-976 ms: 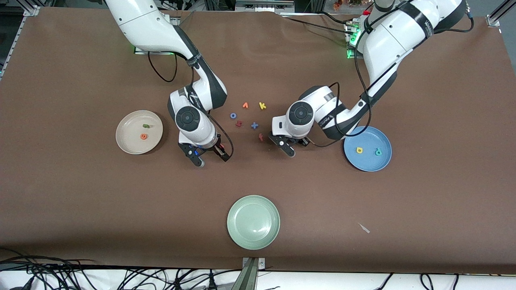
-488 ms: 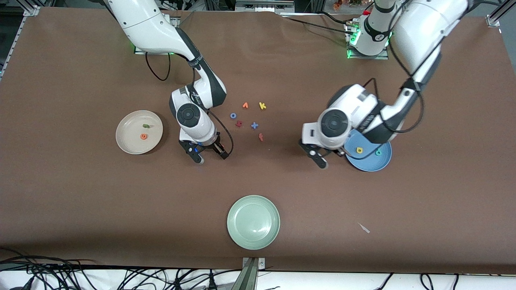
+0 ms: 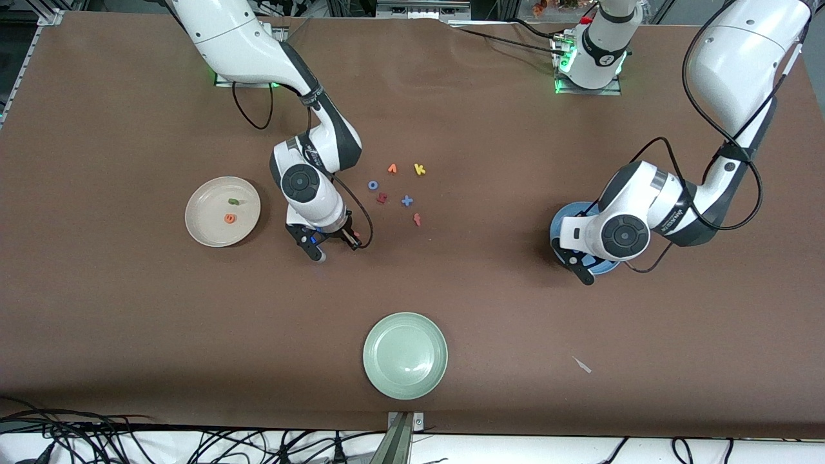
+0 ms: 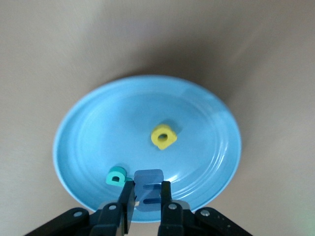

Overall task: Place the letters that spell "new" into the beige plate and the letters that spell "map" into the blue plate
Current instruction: 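Place blue m with the left gripper while the right gripper grasps pink W, then place pink W with the right gripper while the left gripper withdraws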

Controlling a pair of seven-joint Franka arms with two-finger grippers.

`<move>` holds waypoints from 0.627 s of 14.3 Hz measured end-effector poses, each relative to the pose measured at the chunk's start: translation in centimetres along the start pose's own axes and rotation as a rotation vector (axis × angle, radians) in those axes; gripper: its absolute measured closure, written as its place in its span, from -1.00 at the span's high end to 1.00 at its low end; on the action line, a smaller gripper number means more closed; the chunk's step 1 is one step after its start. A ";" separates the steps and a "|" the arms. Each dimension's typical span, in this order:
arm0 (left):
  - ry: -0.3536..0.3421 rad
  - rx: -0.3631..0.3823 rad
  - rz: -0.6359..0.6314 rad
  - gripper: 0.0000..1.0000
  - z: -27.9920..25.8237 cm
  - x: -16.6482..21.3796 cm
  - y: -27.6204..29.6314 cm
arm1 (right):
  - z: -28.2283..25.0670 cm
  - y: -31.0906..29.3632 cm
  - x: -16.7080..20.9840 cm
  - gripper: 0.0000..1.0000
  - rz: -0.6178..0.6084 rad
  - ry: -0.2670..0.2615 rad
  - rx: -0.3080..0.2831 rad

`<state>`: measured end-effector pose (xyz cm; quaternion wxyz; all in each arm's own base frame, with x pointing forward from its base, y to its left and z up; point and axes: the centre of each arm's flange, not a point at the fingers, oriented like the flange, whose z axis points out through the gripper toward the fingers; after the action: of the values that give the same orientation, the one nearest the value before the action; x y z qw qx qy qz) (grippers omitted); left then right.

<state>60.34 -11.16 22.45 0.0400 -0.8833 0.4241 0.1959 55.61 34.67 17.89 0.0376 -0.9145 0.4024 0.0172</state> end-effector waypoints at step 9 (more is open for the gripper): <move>0.058 0.026 -0.001 0.75 -2.0 -1.1 2.0 | -9.0 2.5 7.1 -0.46 -0.330 -0.090 -0.233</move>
<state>58.79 -12.15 24.87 0.0394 -0.8881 0.4272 0.1648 58.60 27.04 26.30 -0.0482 -0.9645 0.2405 0.0979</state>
